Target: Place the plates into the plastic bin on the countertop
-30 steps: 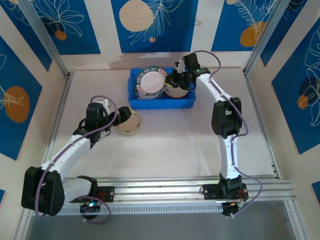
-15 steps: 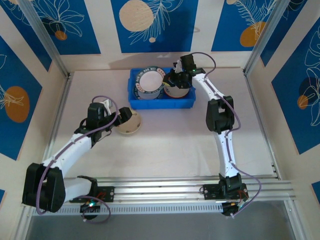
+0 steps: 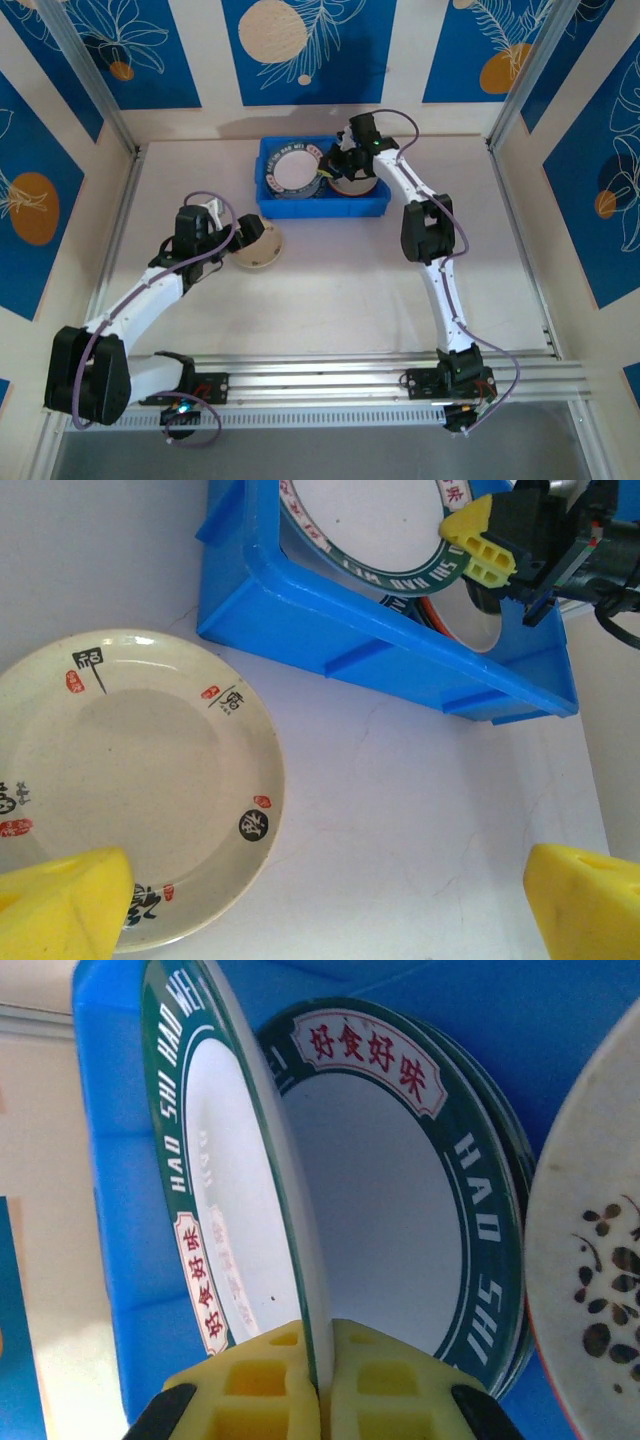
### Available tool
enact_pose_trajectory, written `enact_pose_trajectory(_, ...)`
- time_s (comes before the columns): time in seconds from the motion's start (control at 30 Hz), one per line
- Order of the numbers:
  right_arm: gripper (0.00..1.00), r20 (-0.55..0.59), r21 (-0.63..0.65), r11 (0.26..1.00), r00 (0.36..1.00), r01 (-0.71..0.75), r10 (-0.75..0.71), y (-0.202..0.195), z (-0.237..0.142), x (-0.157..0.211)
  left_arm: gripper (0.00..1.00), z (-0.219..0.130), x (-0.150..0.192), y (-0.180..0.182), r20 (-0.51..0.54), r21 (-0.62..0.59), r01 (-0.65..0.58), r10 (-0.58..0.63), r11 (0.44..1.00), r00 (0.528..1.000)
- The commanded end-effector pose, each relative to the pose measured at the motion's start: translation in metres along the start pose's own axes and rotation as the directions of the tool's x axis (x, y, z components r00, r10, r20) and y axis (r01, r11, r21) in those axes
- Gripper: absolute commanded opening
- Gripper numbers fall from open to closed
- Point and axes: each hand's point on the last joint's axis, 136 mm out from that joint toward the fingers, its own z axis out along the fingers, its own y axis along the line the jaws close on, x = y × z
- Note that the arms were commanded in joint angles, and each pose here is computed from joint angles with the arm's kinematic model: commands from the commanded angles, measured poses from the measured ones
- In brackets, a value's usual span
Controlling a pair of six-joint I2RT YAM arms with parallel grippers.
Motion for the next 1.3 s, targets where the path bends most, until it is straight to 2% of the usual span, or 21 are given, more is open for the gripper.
enact_pose_trajectory(0.0,0.0,-0.016,-0.028,1.0,1.0,0.01,-0.01,0.013,-0.001,0.001,1.0,-0.006,-0.005,-0.009,0.025,0.021,-0.027,0.027,0.999,0.999)
enact_pose_trajectory(0.4,0.0,-0.034,0.02,0.999,0.999,0.025,-0.025,0.006,0.011,0.011,1.0,-0.008,-0.002,-0.006,0.029,0.02,-0.018,0.018,1.0,0.999)
enact_pose_trajectory(0.43,0.01,-0.035,0.031,0.999,0.999,0.023,-0.022,0.005,0.011,0.012,1.0,-0.008,-0.002,-0.006,0.031,0.02,-0.018,0.017,1.0,0.999)
enact_pose_trajectory(0.63,0.24,-0.031,0.073,0.997,0.999,0.035,-0.033,0.004,0.009,0.013,1.0,-0.007,-0.002,-0.006,0.031,0.023,-0.02,0.019,1.0,0.999)
enact_pose_trajectory(0.77,0.32,-0.017,0.111,0.992,0.998,0.059,-0.058,0.007,0.003,0.013,1.0,-0.006,-0.003,-0.008,0.031,0.029,-0.022,0.021,0.999,0.999)
enact_pose_trajectory(1.27,0.35,0.011,0.283,0.951,0.991,0.122,-0.131,-0.006,-0.031,0.011,1.0,-0.006,-0.004,-0.01,0.04,0.042,-0.019,0.018,0.999,0.999)
